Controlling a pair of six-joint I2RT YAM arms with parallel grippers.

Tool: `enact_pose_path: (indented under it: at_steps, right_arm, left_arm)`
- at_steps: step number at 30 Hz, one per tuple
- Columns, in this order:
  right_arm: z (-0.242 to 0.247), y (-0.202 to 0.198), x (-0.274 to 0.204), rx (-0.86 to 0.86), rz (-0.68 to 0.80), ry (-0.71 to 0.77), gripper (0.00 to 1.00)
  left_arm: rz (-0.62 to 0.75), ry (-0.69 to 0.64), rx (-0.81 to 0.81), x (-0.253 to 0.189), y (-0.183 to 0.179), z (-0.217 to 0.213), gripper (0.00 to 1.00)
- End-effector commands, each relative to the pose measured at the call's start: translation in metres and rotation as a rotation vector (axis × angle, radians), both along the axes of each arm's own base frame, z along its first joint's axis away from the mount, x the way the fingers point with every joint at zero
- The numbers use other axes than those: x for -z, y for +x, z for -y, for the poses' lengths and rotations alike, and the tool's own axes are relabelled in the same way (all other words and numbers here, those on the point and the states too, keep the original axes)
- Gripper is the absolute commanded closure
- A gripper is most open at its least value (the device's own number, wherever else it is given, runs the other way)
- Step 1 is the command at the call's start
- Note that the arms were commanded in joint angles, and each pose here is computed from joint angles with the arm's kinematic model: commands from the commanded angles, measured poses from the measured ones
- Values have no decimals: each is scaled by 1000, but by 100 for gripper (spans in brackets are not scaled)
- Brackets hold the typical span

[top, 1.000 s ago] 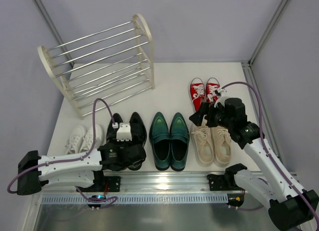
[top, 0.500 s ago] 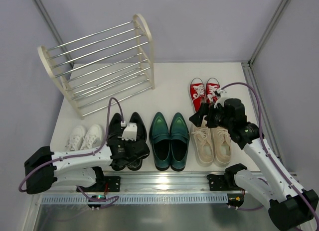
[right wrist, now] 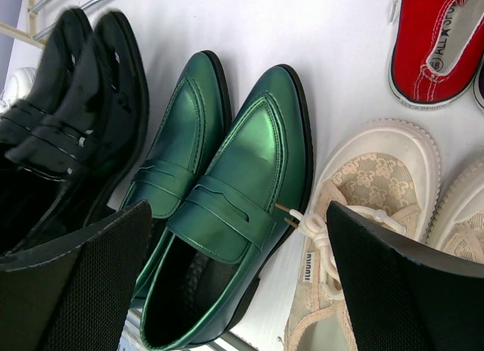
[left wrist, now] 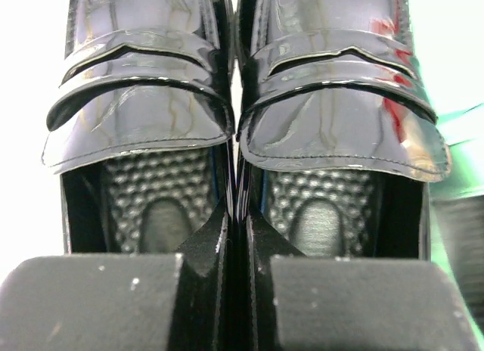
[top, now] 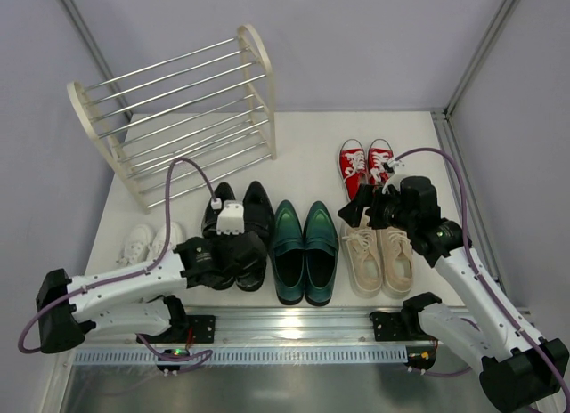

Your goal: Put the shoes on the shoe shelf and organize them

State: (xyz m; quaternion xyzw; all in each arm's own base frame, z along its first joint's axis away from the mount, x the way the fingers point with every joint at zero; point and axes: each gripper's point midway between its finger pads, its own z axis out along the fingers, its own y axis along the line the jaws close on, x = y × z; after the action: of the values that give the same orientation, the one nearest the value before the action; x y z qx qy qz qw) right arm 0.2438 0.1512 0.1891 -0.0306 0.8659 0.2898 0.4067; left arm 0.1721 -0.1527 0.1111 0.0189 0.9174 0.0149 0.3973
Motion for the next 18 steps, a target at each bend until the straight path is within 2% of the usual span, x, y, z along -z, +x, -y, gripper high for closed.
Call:
enact_pose_path:
  at_steps: [1,6,12,18]
  right_arm:
    - [-3,4,-9,-6,42,12,3]
    - [-3,5,-9,-7,43,13,3]
    - [-3,6,-9,-5,46,5,3]
    - [-2,7,-6,-2,42,-3,3]
  left_arm:
    - [309,-134,-84,-91,44,15,100]
    - [393,-45,-150,-109,70,17,100]
    - [325,-13,-158,-95,104,30,100]
    - [330,20,-182,-98,127,29,100]
